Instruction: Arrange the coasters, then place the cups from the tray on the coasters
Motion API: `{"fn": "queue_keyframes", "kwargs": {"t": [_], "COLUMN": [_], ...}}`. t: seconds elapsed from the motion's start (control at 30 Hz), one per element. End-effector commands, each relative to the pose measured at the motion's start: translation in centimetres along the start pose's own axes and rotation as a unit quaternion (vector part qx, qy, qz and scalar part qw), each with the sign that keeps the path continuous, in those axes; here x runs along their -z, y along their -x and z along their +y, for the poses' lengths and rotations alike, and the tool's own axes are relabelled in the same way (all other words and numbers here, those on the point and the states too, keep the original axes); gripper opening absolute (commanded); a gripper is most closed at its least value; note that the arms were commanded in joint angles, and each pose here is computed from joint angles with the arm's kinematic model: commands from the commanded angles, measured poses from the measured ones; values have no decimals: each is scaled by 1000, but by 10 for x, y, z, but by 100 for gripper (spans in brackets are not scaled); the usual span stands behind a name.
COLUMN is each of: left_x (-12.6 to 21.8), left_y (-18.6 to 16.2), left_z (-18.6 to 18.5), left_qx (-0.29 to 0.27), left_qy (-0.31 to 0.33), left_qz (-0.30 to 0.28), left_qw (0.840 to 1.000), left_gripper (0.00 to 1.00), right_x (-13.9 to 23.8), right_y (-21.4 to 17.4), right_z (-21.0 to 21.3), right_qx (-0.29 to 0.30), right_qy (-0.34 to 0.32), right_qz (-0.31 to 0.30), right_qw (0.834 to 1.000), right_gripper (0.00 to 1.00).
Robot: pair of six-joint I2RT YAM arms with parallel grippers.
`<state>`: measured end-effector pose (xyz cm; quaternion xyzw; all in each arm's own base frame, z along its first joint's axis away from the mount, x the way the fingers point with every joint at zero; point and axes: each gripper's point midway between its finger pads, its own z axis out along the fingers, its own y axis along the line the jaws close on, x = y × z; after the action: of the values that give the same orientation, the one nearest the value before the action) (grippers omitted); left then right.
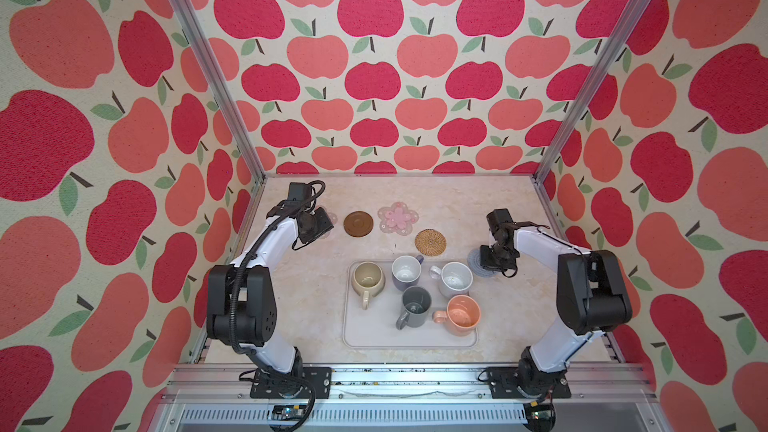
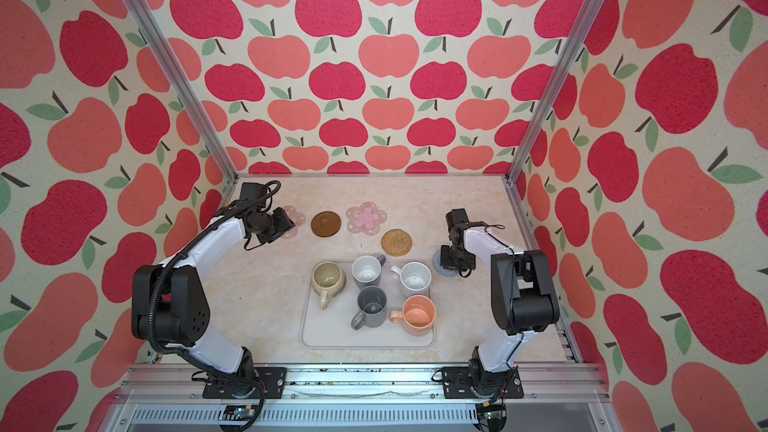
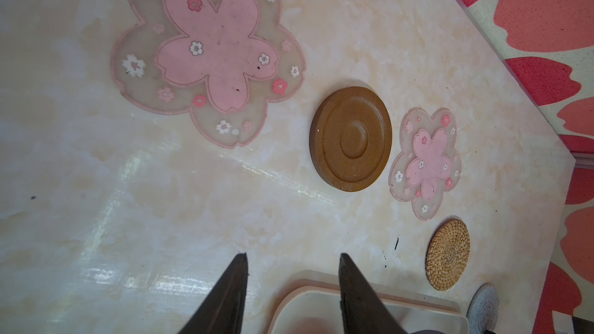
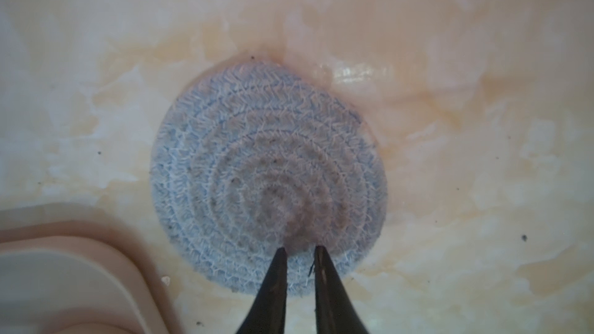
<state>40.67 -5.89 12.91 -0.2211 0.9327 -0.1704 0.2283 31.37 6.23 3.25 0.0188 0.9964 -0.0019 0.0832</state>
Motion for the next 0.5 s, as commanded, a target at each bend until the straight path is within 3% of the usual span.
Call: {"fn": "queue_keyframes", "kwargs": {"t": [0.0, 0.27, 0.47], "left_x": [9, 9, 13], "left_y": [1, 1, -1], "left_z": [1, 1, 9], "left_qx": [-1, 0, 2], "left_qy": [-1, -3, 9], "left_qz": [-10, -9, -13], "left_qw": [1000, 1000, 1000], "left_gripper": [48, 48, 48], "right_x": [18, 52, 42], "right_y": [-1, 66, 97], "right_z": [-3, 44, 103], "right_qx": [-15, -8, 69], "right_qy": [3, 92, 104], "right_qz": [-10, -102, -97], "right_qw": [1000, 990, 987], "right_gripper": [21, 23, 24]}}
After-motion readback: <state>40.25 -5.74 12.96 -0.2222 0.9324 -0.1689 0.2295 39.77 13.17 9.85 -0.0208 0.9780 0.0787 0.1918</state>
